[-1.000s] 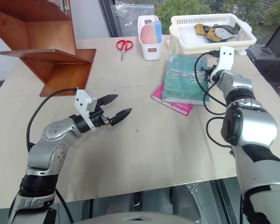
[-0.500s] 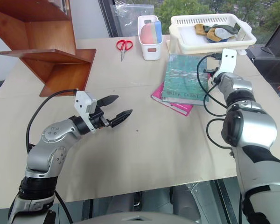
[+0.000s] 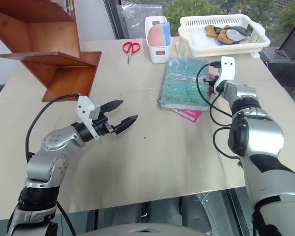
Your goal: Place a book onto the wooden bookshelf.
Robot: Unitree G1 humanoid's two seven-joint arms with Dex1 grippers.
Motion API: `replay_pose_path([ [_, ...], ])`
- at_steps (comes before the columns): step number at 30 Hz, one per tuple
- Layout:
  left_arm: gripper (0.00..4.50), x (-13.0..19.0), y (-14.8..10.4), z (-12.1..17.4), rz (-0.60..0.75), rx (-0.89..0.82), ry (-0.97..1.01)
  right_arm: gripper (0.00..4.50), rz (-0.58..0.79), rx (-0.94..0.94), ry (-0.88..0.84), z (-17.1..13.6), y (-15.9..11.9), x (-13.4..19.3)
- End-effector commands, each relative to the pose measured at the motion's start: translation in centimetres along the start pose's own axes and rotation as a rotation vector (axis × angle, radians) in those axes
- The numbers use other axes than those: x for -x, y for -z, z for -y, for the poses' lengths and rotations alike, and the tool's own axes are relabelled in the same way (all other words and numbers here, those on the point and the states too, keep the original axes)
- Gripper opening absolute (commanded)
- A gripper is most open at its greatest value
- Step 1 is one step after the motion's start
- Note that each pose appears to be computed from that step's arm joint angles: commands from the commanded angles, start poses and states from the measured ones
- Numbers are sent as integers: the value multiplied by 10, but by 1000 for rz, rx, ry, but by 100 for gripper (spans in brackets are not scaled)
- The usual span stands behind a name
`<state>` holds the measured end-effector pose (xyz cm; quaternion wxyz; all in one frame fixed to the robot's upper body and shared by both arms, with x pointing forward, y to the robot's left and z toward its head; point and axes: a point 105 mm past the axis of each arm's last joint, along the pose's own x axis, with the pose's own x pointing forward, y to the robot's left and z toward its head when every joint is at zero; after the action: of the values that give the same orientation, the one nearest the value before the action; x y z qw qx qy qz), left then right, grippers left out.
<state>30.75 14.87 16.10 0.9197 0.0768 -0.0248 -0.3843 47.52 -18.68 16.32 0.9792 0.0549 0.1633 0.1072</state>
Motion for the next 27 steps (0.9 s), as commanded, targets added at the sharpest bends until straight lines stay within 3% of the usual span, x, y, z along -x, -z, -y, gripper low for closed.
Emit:
replay_pose_path([
  [1, 450, 2, -14, -1, 41, -45, -5, 7, 26, 27, -10, 1, -7, 2],
  [7, 450, 2, -13, 0, 38, -43, 2, 7, 120, 40, 52, 17, -34, 11],
  [11, 450, 3, -12, -1, 33, -41, 1, 7, 191, 99, -36, -3, -64, 15],
  [15, 450, 3, -11, -1, 30, -38, 3, 7, 207, 174, -183, -47, -79, 11],
  [19, 450, 4, -10, -3, 24, -39, -3, 7, 168, 248, -363, -117, -70, 1],
  [21, 450, 10, -7, -7, 5, -43, -18, 7, 115, 318, -421, -151, -49, -5],
  [23, 450, 19, -2, -13, -26, -57, -35, 7, 86, 436, -434, -174, -30, -10],
  [27, 450, 37, 5, -26, -87, -90, -75, 7, 54, 467, -480, -203, -7, -10],
])
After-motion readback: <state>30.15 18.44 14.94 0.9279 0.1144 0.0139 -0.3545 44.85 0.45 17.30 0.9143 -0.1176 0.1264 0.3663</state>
